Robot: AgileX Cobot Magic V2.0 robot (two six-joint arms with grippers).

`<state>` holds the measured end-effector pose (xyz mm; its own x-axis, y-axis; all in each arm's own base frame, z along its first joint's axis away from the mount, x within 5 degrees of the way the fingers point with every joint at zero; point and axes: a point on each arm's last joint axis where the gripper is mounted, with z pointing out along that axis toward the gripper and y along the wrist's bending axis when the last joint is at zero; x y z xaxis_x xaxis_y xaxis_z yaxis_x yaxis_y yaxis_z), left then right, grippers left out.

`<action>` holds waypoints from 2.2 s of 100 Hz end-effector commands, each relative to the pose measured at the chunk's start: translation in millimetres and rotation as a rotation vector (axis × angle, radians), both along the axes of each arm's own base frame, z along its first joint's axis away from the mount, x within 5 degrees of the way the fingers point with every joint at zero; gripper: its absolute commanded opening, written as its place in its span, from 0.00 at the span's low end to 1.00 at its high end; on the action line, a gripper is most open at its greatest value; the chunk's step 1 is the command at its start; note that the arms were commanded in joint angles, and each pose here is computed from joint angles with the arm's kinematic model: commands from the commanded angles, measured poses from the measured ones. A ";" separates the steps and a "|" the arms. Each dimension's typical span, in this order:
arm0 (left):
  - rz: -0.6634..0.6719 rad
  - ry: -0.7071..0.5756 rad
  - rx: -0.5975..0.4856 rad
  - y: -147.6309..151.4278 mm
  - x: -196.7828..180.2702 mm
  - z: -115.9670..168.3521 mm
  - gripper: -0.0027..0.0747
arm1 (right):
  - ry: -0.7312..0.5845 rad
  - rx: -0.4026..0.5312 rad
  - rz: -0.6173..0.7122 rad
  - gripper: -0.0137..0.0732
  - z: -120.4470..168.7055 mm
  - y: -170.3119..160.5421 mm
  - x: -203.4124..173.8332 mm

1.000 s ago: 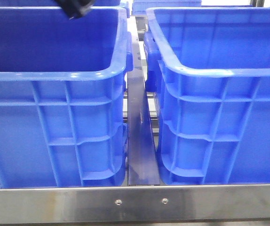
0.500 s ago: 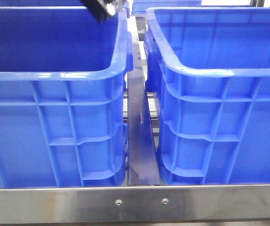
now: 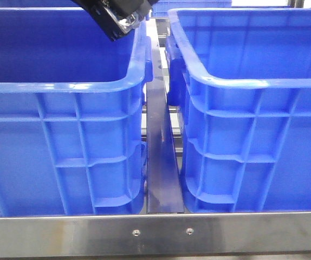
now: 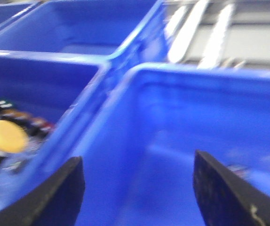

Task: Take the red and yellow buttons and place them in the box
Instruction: 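Grasp the yellow button cap with the right gripper from the left gripper, then carry the yellow button with the right gripper over the other bin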

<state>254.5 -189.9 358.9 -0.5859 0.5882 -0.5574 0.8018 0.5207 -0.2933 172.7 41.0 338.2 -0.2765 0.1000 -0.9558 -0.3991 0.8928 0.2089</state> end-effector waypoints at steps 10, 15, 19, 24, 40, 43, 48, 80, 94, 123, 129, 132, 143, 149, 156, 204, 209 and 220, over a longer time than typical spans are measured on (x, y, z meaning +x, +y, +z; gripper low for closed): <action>-0.002 -0.044 -0.085 -2.3 -7.6 20.8 0.04 | 0.214 0.272 0.146 0.75 14.3 16.4 28.8; -0.002 -0.044 -0.085 -2.3 -7.6 20.8 0.04 | 0.295 0.344 0.187 0.75 14.6 21.0 38.2; -0.002 -0.044 -0.085 -2.3 -7.6 20.8 0.04 | 0.356 0.395 0.229 0.75 15.1 25.0 46.2; -0.001 -0.045 -0.086 -2.3 -7.4 20.8 0.04 | 0.415 0.438 0.282 0.75 14.9 29.4 55.6; 0.003 -0.051 -0.089 -2.4 -6.9 21.1 0.04 | 0.529 0.568 0.465 0.75 15.0 43.4 81.3; 0.003 -0.051 -0.089 -2.4 -6.9 21.1 0.04 | 0.542 0.587 0.488 0.75 14.6 46.8 84.7; 0.003 -0.051 -0.089 -2.4 -6.9 21.1 0.04 | 0.565 0.609 0.519 0.75 12.1 52.5 91.1; 0.005 -0.053 -0.090 -2.5 -6.6 21.2 0.04 | 0.628 0.589 0.581 0.75 1.2 86.5 104.7; 0.003 -0.054 -0.089 -2.5 -6.7 21.2 0.04 | 0.635 0.583 0.585 0.75 -0.5 92.2 104.1; 0.007 -0.059 -0.092 -2.6 -6.1 21.4 0.05 | 0.637 0.584 0.592 0.54 -0.3 92.8 103.4; 0.011 -0.064 -0.095 -2.8 -5.5 21.7 0.06 | 0.639 0.584 0.596 0.42 -0.2 92.9 103.1; 0.012 -0.065 -0.096 -2.8 -5.4 21.8 0.07 | 0.639 0.583 0.597 0.37 -0.3 93.0 103.0; 0.013 -0.067 -0.097 -2.8 -5.2 21.8 0.22 | 0.639 0.583 0.598 0.31 -0.2 93.0 102.9; 0.012 -0.065 -0.096 -2.8 -5.4 21.8 0.37 | 0.639 0.583 0.598 0.31 -0.2 93.0 102.9; 0.013 -0.067 -0.097 -2.8 -5.2 21.9 0.60 | 0.639 0.583 0.598 0.31 -0.2 93.0 102.9; -0.001 -0.050 -0.083 -2.1 -7.1 20.7 0.76 | 0.380 0.449 0.439 0.31 24.6 -2.7 128.1; -0.001 -0.050 -0.083 -2.1 -7.1 20.7 0.76 | 0.356 0.405 0.385 0.31 22.0 -17.8 130.2; -0.001 -0.050 -0.083 -2.1 -7.1 20.7 0.76 | 0.336 0.289 0.250 0.30 13.7 -45.9 134.2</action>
